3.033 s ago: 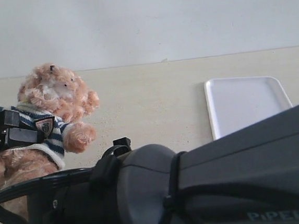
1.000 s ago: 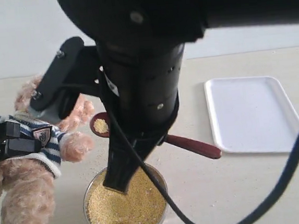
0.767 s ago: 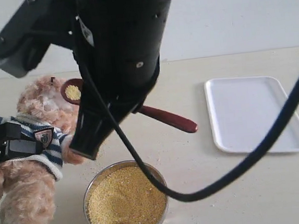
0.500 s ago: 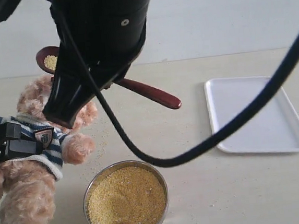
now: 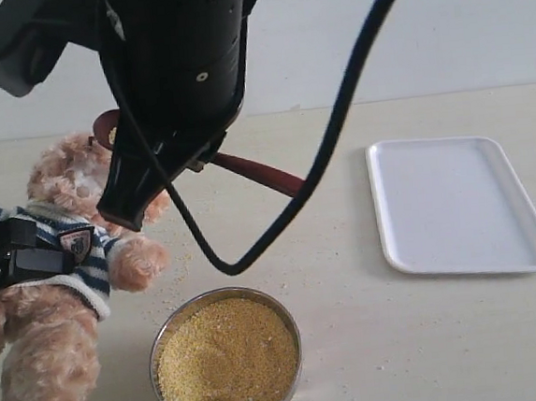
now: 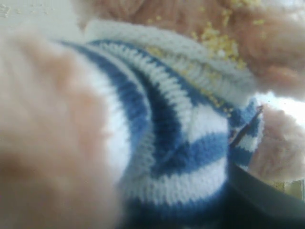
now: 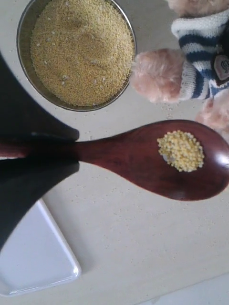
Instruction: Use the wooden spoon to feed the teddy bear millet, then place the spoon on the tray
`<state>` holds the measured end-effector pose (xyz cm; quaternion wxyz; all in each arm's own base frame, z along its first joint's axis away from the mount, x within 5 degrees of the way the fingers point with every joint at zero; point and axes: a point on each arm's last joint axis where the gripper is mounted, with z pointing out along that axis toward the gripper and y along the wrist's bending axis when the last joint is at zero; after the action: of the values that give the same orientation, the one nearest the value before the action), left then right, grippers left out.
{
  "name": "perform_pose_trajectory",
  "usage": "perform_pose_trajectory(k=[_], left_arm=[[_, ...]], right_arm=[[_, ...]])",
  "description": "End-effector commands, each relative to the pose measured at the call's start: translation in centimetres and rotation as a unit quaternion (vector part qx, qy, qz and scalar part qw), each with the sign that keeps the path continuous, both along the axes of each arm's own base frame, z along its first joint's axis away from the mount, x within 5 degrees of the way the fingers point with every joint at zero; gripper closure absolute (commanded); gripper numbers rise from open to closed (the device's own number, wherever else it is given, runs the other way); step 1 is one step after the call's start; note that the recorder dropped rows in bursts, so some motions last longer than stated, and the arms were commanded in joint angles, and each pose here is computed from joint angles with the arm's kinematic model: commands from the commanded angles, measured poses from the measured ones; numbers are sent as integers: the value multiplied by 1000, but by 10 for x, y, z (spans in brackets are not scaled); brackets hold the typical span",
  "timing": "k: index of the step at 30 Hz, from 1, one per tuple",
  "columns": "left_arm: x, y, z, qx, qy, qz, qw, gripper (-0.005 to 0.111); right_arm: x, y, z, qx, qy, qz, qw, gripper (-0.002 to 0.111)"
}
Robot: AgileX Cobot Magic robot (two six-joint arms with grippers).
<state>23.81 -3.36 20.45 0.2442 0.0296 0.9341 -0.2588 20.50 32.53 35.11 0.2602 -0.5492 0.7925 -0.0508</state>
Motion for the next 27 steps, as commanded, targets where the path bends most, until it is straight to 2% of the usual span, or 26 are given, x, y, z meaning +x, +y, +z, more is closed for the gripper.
perform_pose_trajectory(k=[1, 6, 17, 22, 27], left_arm=[[1, 0, 0, -9, 1, 12, 1000, 102], [1, 0, 0, -9, 1, 12, 1000, 102], [-1, -1, 0, -14, 6, 6, 1000, 102], [-1, -2, 0, -15, 7, 5, 1000, 102], [-2, -2, 0, -19, 11, -1, 1000, 102]], right_arm=[[6, 7, -7, -2, -3, 9, 1000, 108], [0, 23, -13, -8, -39, 57, 998, 108], [-2, 56, -43, -129, -194, 97, 968, 108], [2, 64, -45, -106, -232, 78, 964, 108], [5, 70, -51, -101, -251, 88, 959, 108]])
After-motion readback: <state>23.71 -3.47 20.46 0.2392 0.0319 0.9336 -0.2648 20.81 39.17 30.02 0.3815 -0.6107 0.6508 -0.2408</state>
